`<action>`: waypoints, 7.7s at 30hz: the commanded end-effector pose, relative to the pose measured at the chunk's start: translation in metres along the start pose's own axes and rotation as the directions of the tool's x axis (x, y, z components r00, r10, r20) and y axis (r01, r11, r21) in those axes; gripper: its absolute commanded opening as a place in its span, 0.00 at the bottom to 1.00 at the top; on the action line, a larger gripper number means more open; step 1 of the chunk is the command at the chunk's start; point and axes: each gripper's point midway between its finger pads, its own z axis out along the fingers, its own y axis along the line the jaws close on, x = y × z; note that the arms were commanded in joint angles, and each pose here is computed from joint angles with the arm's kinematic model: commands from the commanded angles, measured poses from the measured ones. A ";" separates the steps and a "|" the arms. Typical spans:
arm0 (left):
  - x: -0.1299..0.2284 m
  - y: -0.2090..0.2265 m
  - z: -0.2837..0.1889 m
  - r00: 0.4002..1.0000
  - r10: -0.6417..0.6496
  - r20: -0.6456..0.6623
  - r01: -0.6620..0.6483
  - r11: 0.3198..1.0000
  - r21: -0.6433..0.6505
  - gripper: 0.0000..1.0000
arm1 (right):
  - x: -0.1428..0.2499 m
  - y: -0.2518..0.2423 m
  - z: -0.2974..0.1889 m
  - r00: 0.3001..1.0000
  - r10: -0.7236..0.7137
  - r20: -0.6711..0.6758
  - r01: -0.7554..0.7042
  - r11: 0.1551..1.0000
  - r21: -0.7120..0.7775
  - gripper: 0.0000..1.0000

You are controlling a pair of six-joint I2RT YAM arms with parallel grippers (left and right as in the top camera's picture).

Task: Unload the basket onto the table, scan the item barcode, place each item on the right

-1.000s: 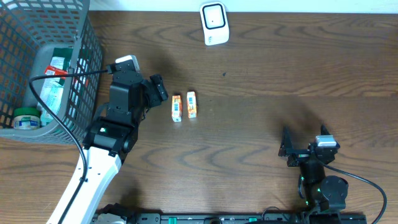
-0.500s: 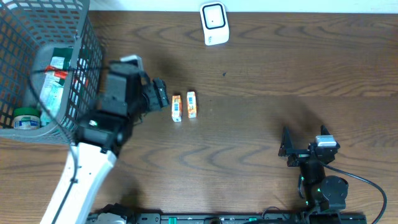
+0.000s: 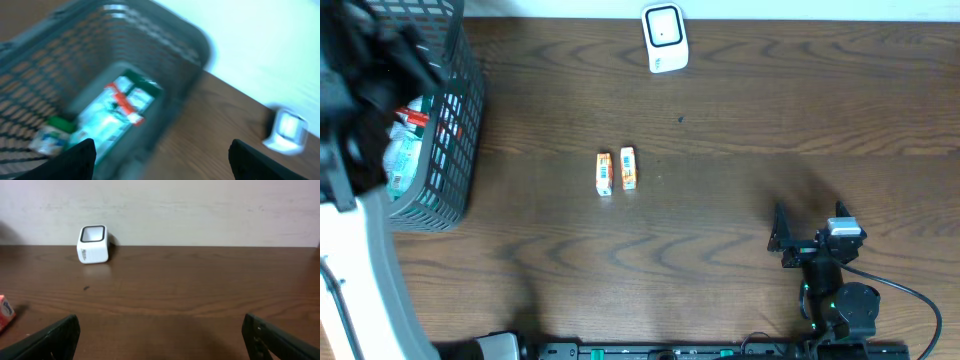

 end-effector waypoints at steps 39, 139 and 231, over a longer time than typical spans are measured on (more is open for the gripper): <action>0.183 0.131 0.272 0.698 -0.224 -0.680 -0.087 0.916 -0.391 0.85 | 0.000 -0.001 0.000 1.000 -0.005 0.001 0.005 1.000 0.004 0.99; 0.426 -0.338 0.083 0.649 0.679 -0.344 -0.428 0.700 0.572 0.08 | 0.000 -0.001 0.000 1.000 -0.005 0.001 0.005 1.000 0.003 0.99; 0.445 -0.274 0.148 0.580 0.633 -0.513 -0.281 0.746 0.603 0.07 | 0.082 0.123 0.147 0.512 0.194 -0.837 -0.670 0.699 -0.248 0.01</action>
